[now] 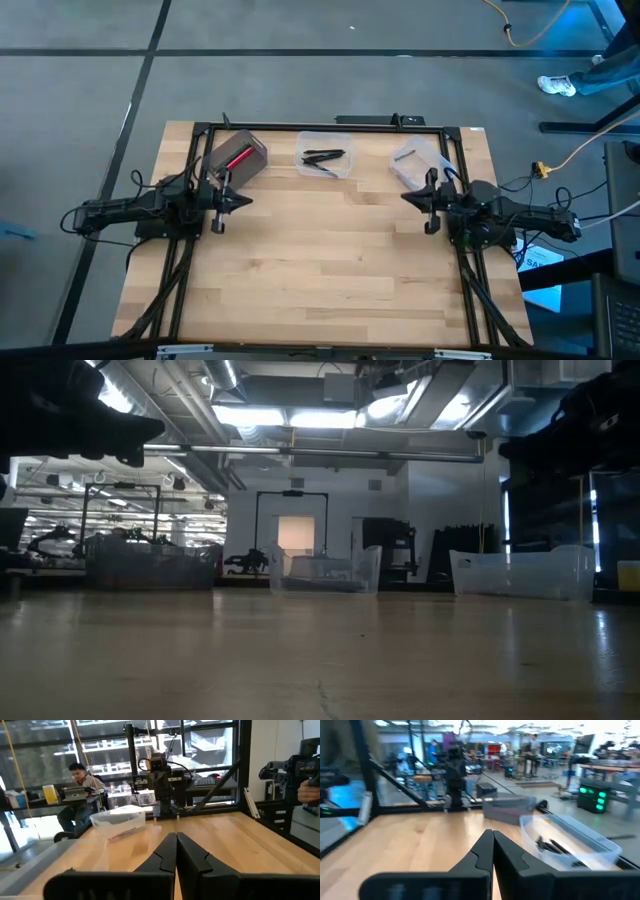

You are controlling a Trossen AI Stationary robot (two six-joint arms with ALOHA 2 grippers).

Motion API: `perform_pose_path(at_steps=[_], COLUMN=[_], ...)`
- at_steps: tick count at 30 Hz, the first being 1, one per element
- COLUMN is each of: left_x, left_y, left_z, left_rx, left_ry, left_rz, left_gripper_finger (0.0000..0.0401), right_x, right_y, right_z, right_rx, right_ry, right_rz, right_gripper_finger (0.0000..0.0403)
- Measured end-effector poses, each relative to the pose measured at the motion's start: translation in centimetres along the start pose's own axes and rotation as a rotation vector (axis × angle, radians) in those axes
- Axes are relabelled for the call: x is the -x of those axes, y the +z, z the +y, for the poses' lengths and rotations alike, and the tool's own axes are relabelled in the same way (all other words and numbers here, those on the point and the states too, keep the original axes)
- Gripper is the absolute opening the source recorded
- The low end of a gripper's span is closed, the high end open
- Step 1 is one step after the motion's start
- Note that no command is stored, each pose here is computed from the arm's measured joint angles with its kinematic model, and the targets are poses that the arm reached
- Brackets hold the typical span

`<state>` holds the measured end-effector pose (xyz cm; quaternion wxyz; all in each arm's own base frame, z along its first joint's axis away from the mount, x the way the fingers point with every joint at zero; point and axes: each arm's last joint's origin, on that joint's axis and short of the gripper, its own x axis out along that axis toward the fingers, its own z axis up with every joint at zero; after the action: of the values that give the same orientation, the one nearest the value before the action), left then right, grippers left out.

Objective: Sort crayons/erasers/pens/pencils in bins
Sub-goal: Return to Home Position

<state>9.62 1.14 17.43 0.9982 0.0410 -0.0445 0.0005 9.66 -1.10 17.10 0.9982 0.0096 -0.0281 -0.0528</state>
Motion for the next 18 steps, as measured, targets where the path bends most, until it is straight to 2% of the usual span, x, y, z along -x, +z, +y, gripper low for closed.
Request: perform_pose_path(at_steps=[4,9,18], left_x=[0.00,0.00,0.00], left_y=[0.02,0.02,0.02], left_z=[0.01,0.01,0.01], left_rx=[-0.015,-0.015,-0.015], left_ry=[0.004,0.004,0.004], left_rz=[-0.002,-0.002,-0.002], left_gripper_finger=[0.0000,0.0000,0.0000], right_x=[-0.01,-0.01,-0.01], right_y=[-0.29,-0.28,-0.27], right_z=[-0.09,-0.09,-0.09], right_rx=[0.002,-0.077,-0.074], right_ry=[-0.029,-0.029,-0.029], right_rz=[0.030,0.028,0.027], right_gripper_finger=[0.0012,0.0012,0.0012])
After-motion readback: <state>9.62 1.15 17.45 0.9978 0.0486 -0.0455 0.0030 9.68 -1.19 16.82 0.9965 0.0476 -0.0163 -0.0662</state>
